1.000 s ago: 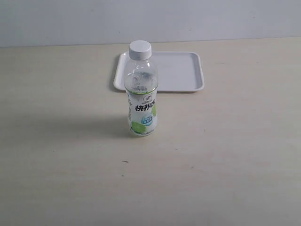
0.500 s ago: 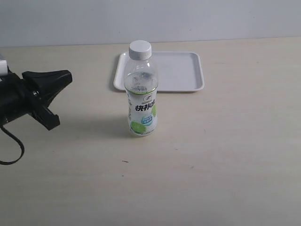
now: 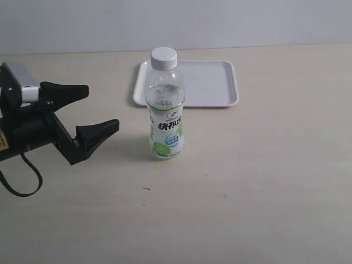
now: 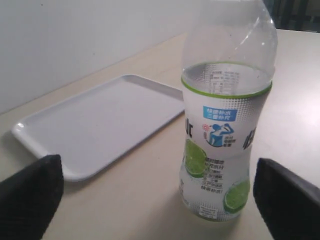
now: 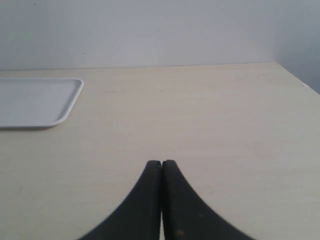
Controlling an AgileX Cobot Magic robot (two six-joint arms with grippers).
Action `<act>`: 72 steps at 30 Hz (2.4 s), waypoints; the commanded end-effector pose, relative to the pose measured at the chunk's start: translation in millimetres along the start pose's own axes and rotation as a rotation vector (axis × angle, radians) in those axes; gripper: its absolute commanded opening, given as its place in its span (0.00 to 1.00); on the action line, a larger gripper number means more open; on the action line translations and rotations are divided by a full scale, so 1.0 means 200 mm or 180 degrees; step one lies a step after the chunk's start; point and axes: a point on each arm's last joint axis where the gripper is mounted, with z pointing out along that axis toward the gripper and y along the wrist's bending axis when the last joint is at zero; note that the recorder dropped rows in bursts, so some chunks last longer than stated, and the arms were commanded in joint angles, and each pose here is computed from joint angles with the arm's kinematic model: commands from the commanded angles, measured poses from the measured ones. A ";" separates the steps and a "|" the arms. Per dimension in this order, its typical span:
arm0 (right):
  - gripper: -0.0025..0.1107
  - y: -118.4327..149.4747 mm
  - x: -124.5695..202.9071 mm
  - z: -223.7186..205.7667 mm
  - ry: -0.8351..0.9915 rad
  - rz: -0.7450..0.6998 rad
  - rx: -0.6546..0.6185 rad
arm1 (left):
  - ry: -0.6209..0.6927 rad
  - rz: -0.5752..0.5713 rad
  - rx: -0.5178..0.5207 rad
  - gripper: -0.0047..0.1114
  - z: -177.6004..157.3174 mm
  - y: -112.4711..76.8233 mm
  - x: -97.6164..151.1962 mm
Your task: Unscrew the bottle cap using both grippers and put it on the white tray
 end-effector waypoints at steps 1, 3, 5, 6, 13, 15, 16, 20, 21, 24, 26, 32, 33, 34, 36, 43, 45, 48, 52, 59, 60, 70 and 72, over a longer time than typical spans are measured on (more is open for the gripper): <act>0.02 0.00 0.00 0.00 -0.0019 -0.0013 -0.0009 | -0.0034 0.0026 0.0231 0.94 0.11 -0.02 0.03; 0.02 0.00 0.00 0.00 -0.0019 -0.0013 -0.0009 | -0.0026 0.0031 0.0326 0.94 0.16 -0.04 0.05; 0.02 0.00 0.00 0.00 -0.0019 -0.0013 -0.0009 | -0.0022 0.0035 0.0393 0.94 0.21 -0.05 0.07; 0.02 0.00 0.00 0.00 -0.0019 -0.0013 -0.0009 | -0.0012 0.0031 0.0432 0.94 0.23 -0.05 0.08; 0.02 0.00 0.00 0.00 -0.0019 -0.0013 -0.0009 | -0.0025 0.0020 0.0559 0.94 0.36 -0.08 0.12; 0.02 0.00 0.00 0.00 -0.0019 -0.0013 -0.0009 | -0.0033 -0.0032 0.0468 0.94 0.39 -0.07 0.13; 0.02 0.00 0.00 0.00 -0.0019 -0.0013 -0.0009 | -0.0034 -0.0046 0.0454 0.94 0.40 -0.07 0.14; 0.02 0.00 0.00 0.00 -0.0019 -0.0013 -0.0009 | -0.0035 -0.0009 0.0579 0.94 0.44 -0.10 0.16; 0.02 0.00 0.00 0.00 -0.0019 -0.0013 -0.0009 | -0.0044 0.0009 0.0610 0.94 0.45 -0.10 0.16; 0.02 0.00 0.00 0.00 -0.0019 -0.0013 -0.0009 | -0.0067 0.0027 0.0641 0.94 0.49 -0.11 0.16; 0.02 0.00 0.00 0.00 -0.0019 -0.0013 -0.0009 | -0.0085 0.0022 0.0623 0.94 0.51 -0.11 0.16; 0.02 0.00 0.00 0.00 -0.0019 -0.0013 -0.0009 | -0.0112 0.0026 0.0659 0.94 0.58 -0.13 0.18; 0.02 0.00 0.00 0.00 -0.0019 -0.0013 -0.0009 | -0.0112 0.0023 0.0661 0.94 0.59 -0.14 0.18; 0.02 0.00 0.00 0.00 -0.0019 -0.0013 -0.0009 | -0.0120 0.0023 0.0653 0.94 0.59 -0.14 0.18; 0.02 0.00 0.00 0.00 -0.0019 -0.0013 -0.0009 | -0.0137 0.0030 0.0660 0.94 0.61 -0.13 0.18; 0.02 0.00 0.00 0.00 -0.0019 -0.0013 -0.0009 | -0.0174 -0.0039 0.0639 0.94 0.62 -0.12 0.16; 0.02 0.00 0.00 0.00 -0.0019 -0.0005 -0.0009 | -0.0175 -0.0042 0.0632 0.94 0.62 -0.12 0.16; 0.02 0.00 0.00 0.00 -0.0019 -0.0005 -0.0009 | -0.0175 -0.0042 0.0632 0.94 0.62 -0.12 0.16; 0.02 0.00 0.00 0.00 -0.0019 -0.0005 -0.0009 | -0.0175 -0.0042 0.0632 0.94 0.62 -0.12 0.16; 0.02 0.00 0.00 0.00 -0.0019 -0.0005 -0.0009 | -0.0172 -0.0039 0.0650 0.94 0.62 -0.12 0.16; 0.02 0.00 0.00 0.00 -0.0019 -0.0005 -0.0009 | -0.0172 -0.0039 0.0650 0.94 0.62 -0.12 0.16; 0.02 0.00 0.00 0.00 -0.0019 -0.0013 -0.0009 | -0.0172 -0.0039 0.0650 0.91 0.62 -0.12 0.16; 0.02 0.00 0.00 0.00 -0.0019 -0.0007 -0.0009 | -0.0172 -0.0039 0.0650 0.86 0.62 -0.12 0.16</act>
